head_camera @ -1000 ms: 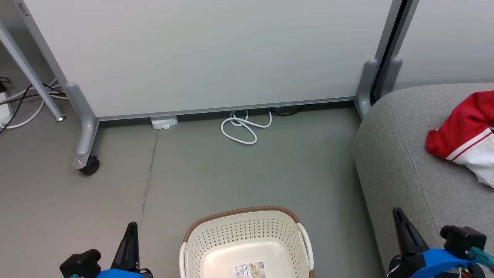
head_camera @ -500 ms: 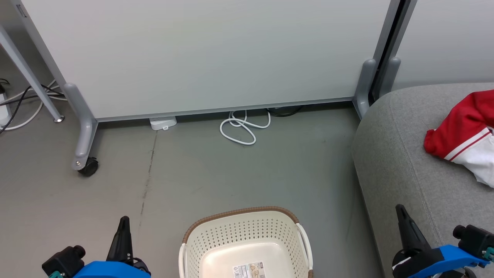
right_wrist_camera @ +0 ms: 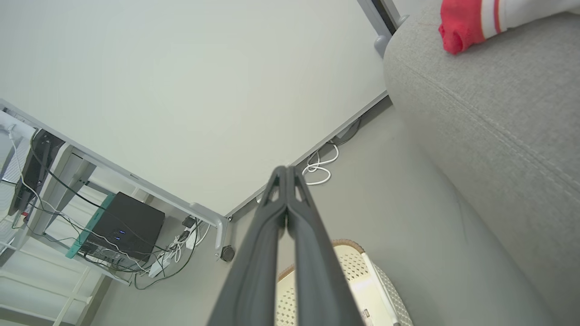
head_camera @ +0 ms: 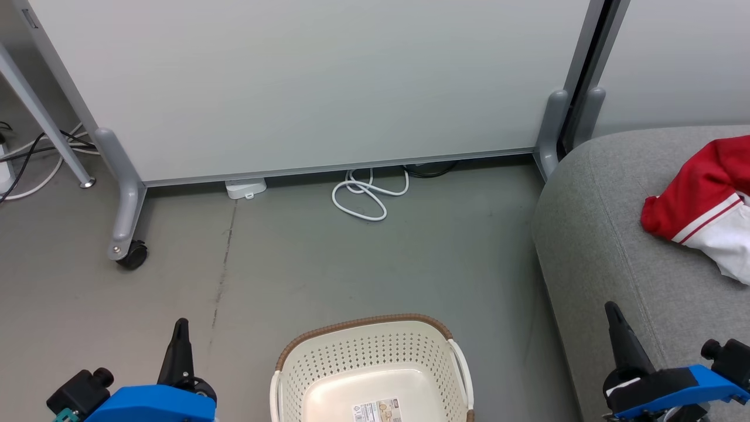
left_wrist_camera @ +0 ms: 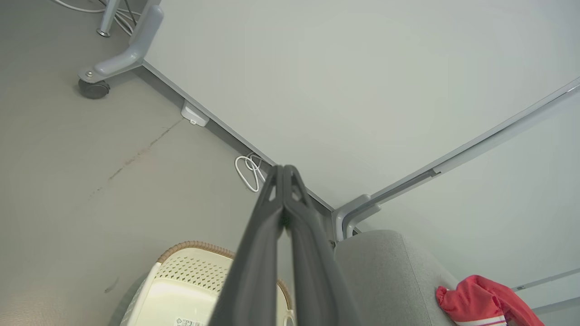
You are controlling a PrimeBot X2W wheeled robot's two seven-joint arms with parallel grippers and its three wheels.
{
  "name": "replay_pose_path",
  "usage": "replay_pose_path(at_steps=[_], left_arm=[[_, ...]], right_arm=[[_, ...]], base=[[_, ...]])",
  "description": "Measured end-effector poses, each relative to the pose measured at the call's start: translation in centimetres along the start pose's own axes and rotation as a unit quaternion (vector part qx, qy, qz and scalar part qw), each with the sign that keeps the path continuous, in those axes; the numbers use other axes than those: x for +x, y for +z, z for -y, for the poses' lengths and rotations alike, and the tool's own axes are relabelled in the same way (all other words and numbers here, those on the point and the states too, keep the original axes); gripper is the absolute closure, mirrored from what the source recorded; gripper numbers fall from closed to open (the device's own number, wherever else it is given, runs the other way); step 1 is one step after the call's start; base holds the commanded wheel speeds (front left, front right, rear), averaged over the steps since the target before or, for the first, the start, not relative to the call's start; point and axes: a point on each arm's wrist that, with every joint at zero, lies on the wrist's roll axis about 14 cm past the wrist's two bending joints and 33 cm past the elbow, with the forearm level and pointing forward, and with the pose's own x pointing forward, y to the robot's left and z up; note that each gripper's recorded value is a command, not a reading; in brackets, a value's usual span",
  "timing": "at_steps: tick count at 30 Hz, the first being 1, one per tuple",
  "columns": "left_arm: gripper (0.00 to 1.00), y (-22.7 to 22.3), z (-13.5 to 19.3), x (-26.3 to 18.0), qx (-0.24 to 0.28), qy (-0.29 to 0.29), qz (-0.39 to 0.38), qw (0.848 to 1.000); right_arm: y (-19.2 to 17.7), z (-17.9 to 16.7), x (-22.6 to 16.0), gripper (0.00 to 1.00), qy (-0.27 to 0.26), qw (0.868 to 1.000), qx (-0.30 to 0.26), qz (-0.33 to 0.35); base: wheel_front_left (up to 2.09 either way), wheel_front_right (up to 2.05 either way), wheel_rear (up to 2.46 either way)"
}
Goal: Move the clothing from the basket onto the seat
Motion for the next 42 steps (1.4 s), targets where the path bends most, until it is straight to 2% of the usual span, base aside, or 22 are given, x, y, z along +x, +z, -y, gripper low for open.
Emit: replay_pose_path(at_steps=[18, 42], left_arm=[[1.00, 1.2, 0.9, 0.7, -0.103, -0.008, 0.009, 0.995], [1.00, 2.4, 2.2, 1.3, -0.215, -0.030, 0.016, 0.976]], right_arm=[[1.0, -0.5, 0.4, 1.00, 0.009, 0.994, 0.111, 0.013], [2.0, -1.0, 0.7, 1.00, 0.024, 0.972, 0.232, 0.025]], base=[[0.00, 0.00, 0.00], [0.00, 0.00, 0.00]])
